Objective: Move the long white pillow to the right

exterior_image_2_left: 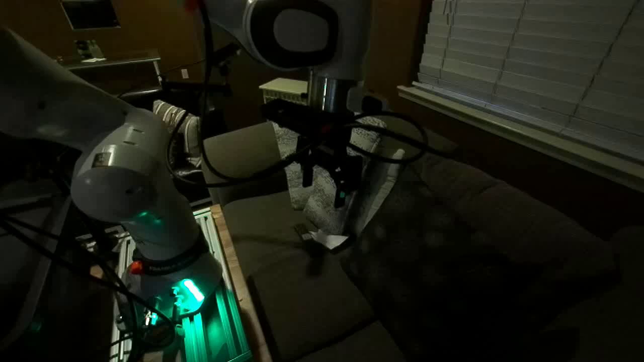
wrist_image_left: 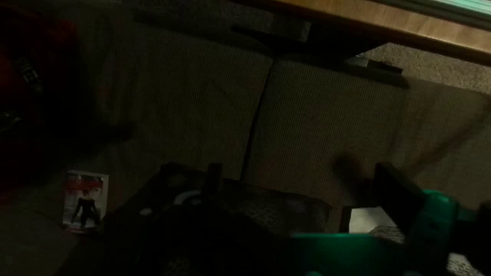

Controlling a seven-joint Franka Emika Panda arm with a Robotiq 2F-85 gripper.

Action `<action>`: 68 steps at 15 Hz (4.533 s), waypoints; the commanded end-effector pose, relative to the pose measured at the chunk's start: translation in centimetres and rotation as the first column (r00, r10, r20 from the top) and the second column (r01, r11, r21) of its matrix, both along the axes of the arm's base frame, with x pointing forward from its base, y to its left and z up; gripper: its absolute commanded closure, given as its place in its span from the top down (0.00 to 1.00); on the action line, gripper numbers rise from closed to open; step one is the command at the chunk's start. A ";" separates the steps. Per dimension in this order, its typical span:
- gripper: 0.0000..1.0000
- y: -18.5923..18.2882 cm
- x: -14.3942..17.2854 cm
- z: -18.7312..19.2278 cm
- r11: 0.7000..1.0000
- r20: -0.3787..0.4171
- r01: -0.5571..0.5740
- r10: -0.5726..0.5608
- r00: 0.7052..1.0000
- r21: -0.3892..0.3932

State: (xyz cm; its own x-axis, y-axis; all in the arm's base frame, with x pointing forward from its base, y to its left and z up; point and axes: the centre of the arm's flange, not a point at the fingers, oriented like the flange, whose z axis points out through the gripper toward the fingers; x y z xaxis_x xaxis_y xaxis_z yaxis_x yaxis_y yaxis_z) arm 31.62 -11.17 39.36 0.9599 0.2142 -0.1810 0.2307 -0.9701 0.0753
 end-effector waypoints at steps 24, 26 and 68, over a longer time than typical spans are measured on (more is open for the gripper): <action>1.00 7.5 18.1 2.1 0.920 0.428 -0.288 0.154 0.890 0.267; 1.00 8.4 21.7 2.5 0.891 0.445 -0.343 0.188 0.876 0.299; 0.59 32.1 47.9 -14.3 0.392 0.328 -0.786 0.751 0.573 0.478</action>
State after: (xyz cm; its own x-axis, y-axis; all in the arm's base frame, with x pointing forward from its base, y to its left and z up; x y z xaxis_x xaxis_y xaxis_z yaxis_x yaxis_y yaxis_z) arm 75.28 19.33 25.84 0.3845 0.8795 0.2803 0.9055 -0.3005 -0.2995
